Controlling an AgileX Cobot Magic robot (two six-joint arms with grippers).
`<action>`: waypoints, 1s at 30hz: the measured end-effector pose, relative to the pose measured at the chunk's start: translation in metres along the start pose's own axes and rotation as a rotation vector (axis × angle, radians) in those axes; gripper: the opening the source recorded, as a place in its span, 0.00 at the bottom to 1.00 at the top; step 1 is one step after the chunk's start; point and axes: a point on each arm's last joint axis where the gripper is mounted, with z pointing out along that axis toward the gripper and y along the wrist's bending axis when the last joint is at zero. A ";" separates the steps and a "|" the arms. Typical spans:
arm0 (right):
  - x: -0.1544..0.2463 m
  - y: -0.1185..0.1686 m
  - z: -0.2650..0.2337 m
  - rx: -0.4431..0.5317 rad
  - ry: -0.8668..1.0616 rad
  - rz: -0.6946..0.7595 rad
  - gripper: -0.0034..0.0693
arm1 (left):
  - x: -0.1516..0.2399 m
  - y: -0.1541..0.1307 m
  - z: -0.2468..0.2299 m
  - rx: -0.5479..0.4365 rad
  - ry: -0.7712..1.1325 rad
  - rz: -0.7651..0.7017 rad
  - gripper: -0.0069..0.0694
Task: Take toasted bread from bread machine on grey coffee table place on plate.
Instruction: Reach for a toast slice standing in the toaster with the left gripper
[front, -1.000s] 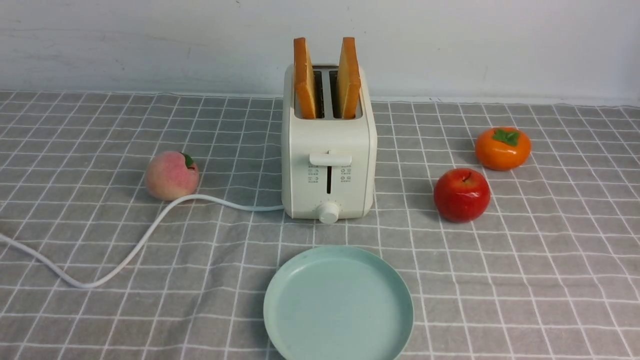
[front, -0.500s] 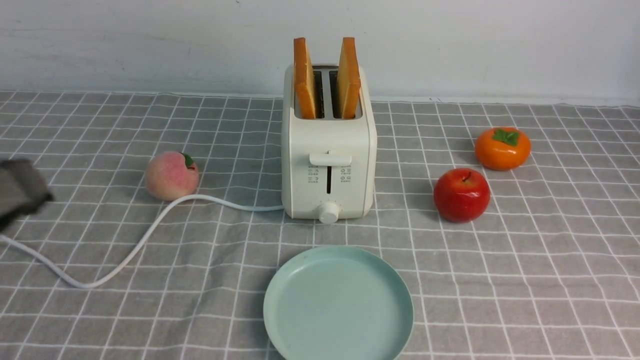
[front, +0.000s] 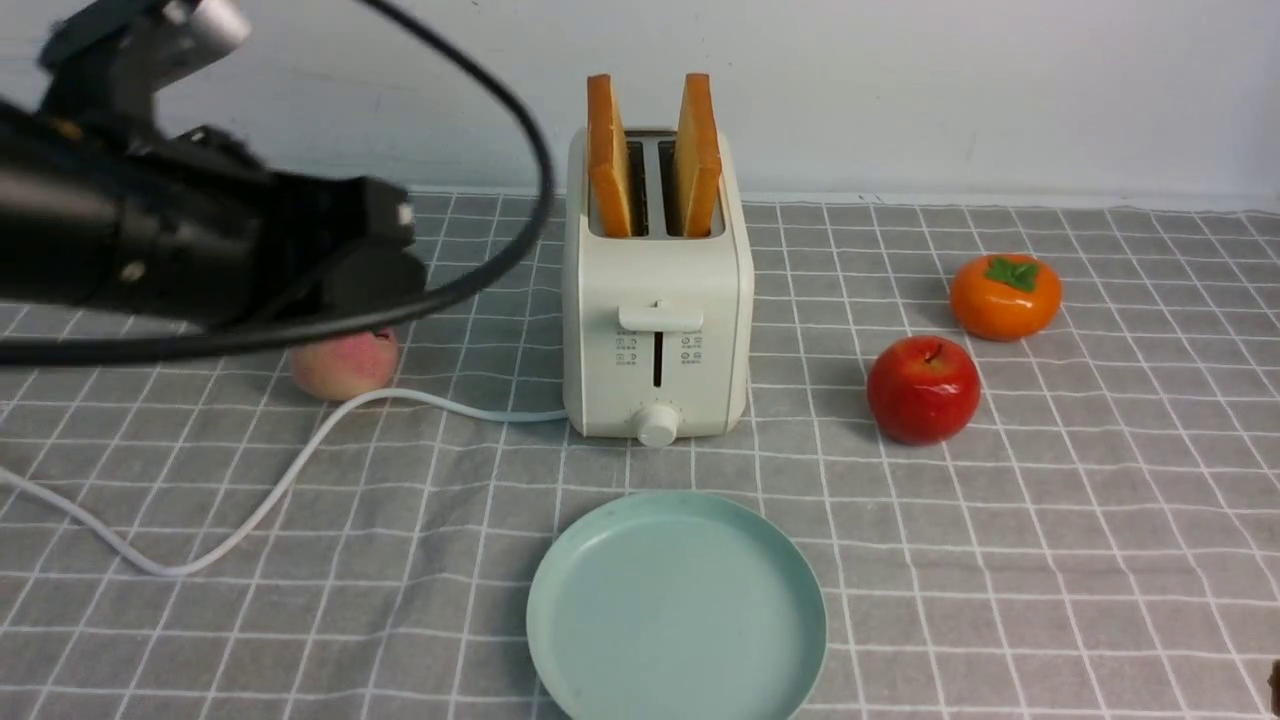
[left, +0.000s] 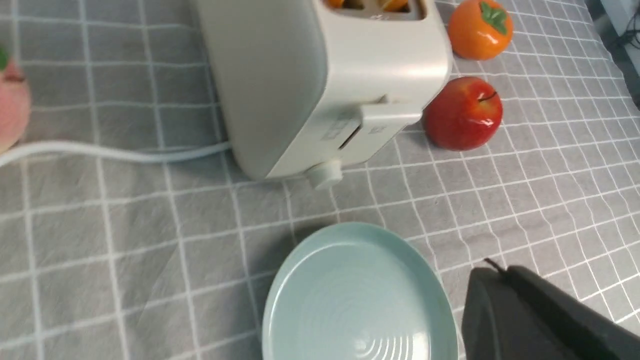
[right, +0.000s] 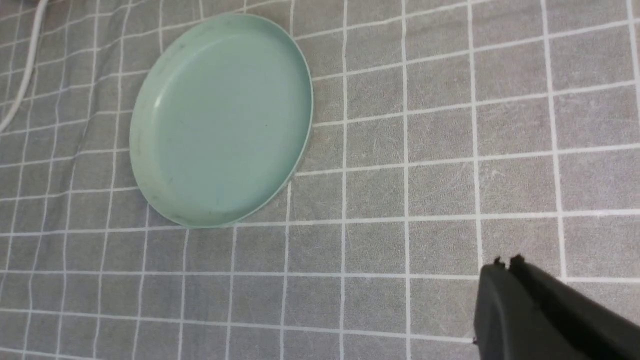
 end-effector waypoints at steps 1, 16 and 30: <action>0.000 0.000 0.000 0.000 -0.001 -0.002 0.04 | -0.002 -0.001 0.001 0.005 0.003 0.007 0.07; -0.005 -0.002 0.000 0.022 -0.051 -0.030 0.06 | -0.085 -0.012 0.129 -0.051 -0.040 0.130 0.44; -0.003 -0.009 0.008 0.045 -0.090 -0.019 0.08 | -0.088 0.018 0.203 -0.129 -0.081 0.196 0.37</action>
